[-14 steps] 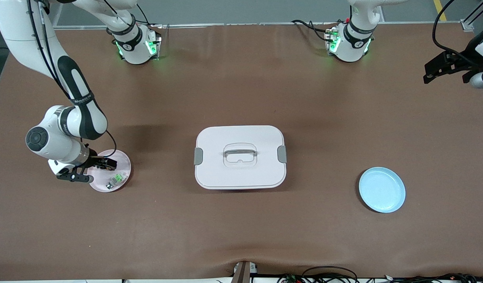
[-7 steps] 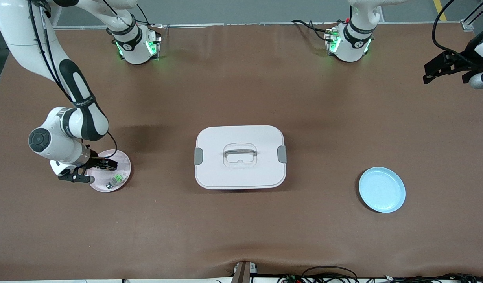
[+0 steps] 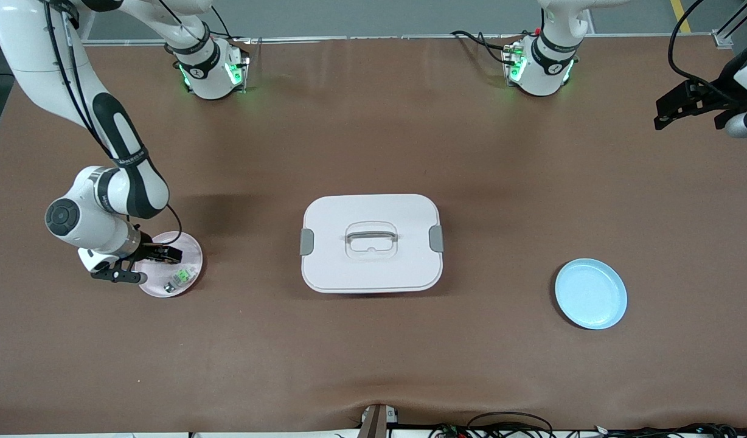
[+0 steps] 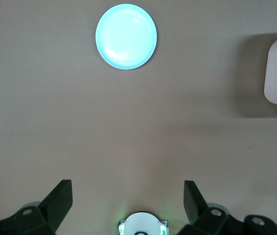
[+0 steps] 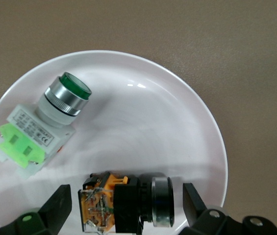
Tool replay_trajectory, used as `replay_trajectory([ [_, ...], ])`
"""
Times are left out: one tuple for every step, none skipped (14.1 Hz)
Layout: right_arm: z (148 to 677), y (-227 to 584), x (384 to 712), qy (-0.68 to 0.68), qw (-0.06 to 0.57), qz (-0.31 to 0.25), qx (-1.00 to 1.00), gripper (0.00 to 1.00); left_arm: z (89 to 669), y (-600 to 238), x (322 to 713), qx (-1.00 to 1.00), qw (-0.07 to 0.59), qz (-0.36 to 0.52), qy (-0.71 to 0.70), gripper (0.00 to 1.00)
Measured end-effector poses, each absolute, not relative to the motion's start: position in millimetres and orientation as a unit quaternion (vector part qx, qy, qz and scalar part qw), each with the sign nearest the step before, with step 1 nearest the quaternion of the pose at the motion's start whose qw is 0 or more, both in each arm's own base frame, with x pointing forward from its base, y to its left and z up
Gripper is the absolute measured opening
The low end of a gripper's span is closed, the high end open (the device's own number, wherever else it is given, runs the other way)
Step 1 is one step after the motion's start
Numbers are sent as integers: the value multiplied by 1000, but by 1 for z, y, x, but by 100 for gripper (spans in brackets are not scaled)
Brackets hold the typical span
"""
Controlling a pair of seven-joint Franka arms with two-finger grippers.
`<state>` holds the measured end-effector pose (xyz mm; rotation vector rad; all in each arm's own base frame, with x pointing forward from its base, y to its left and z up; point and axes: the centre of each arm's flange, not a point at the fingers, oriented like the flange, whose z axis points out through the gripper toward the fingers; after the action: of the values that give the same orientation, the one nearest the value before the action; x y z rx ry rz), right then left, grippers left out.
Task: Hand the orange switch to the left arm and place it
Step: 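Lower the right gripper and close it on the black-orange switch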
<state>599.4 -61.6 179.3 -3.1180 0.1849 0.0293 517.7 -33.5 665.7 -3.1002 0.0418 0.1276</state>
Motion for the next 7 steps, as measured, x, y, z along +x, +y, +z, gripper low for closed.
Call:
replay_trajectory([
  [178, -62, 599, 59, 9, 10, -998, 100, 666, -33, 518, -999, 19, 41, 13, 100],
  [177, -62, 599, 59, 9, 10, -998, 100, 666, -33, 518, -999, 19, 41, 13, 100],
  [176, -62, 599, 59, 9, 10, -998, 100, 666, -33, 518, -999, 19, 41, 13, 100],
  [176, -62, 599, 59, 9, 10, -998, 100, 666, -33, 518, -999, 19, 41, 13, 100],
  [176, -62, 599, 58, 9, 10, -998, 100, 666, -33, 518, -999, 19, 41, 13, 100],
  [175, -61, 599, 56, 9, 10, -998, 91, 666, -32, 518, -999, 19, 41, 12, 100],
  [175, -61, 599, 55, 9, 10, -998, 81, 666, -32, 518, -999, 19, 41, 12, 100],
])
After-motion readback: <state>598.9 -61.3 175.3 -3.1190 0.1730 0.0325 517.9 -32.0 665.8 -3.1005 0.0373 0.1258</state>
